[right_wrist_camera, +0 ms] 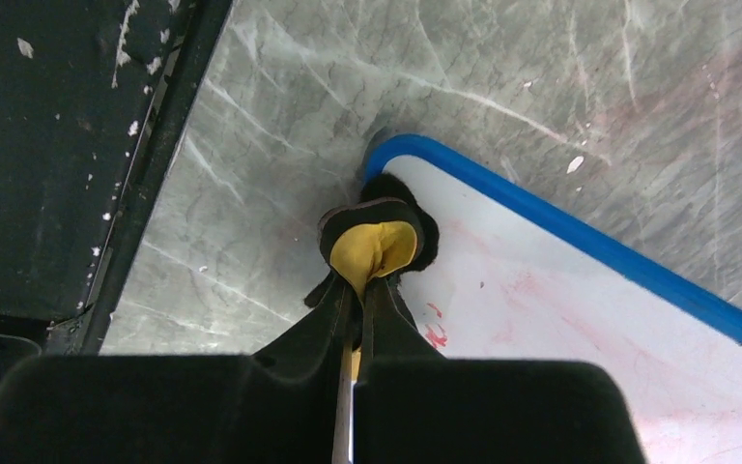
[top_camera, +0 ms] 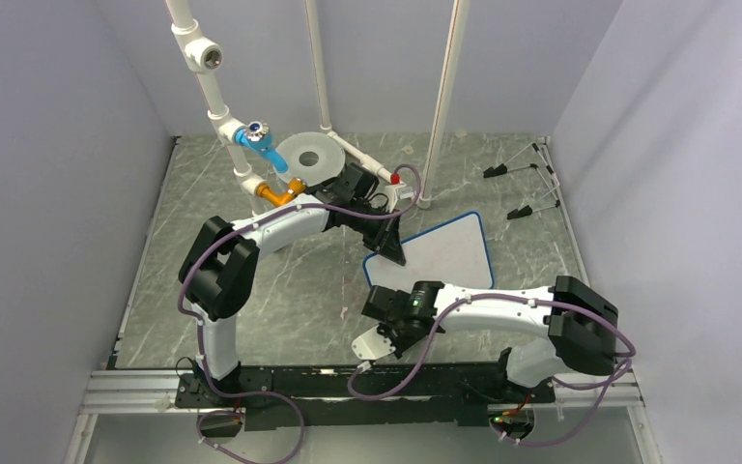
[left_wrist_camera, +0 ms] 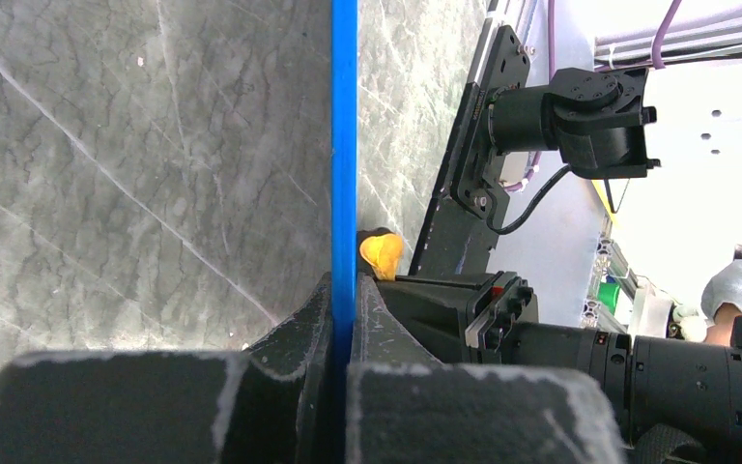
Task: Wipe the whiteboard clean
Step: Erase the whiteboard at the center of the board.
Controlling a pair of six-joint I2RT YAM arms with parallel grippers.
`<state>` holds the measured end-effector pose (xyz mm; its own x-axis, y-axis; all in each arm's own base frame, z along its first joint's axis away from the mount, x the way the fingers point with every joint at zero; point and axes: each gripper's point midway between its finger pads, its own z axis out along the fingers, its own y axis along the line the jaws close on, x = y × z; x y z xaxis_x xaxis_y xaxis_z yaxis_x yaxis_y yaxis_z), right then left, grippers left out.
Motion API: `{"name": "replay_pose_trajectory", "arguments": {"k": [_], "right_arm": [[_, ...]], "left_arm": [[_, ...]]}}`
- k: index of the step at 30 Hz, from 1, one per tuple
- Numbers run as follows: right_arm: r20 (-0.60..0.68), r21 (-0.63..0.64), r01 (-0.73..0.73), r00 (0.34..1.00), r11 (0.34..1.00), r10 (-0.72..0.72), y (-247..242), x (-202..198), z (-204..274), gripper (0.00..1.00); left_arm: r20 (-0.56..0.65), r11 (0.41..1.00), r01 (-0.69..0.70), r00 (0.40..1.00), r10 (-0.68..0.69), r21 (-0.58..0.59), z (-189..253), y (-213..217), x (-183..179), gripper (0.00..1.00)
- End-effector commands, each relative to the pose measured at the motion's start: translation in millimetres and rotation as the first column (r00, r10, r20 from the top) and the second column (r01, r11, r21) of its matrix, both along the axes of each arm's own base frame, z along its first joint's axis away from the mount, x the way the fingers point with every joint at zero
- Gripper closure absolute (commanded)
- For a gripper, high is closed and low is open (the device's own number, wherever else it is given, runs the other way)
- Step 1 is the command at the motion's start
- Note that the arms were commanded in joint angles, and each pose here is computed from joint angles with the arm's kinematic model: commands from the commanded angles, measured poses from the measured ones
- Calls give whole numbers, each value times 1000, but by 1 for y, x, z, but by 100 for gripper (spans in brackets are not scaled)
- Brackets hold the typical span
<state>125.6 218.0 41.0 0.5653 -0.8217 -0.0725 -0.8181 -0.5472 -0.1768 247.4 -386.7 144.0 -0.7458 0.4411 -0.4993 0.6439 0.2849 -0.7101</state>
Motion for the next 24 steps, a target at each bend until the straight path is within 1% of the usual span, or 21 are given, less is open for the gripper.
{"name": "replay_pose_trajectory", "arguments": {"k": [1, 6, 14, 18, 24], "right_arm": [[54, 22, 44, 998, 999, -45, -10, 15, 4, 100], [73, -34, 86, 994, 996, -84, -39, 21, 0, 100], [85, -58, 107, 991, 993, -102, -52, 27, 2, 100], [60, -27, 92, 994, 995, -91, -38, 24, 4, 100], [23, -5, 25, 999, 1000, -25, -2, 12, -1, 100]], "left_arm": [[33, 993, 61, 998, -58, -104, 39, -6, -9, 100], [31, 993, 62, 998, -59, -101, 38, -6, -8, 100], [33, 993, 58, 998, -55, -98, 39, -6, -7, 100], [32, 994, 56, 998, -53, -98, 38, -7, -5, 100], [31, 994, 56, 998, -54, -96, 39, -7, -5, 100]]}}
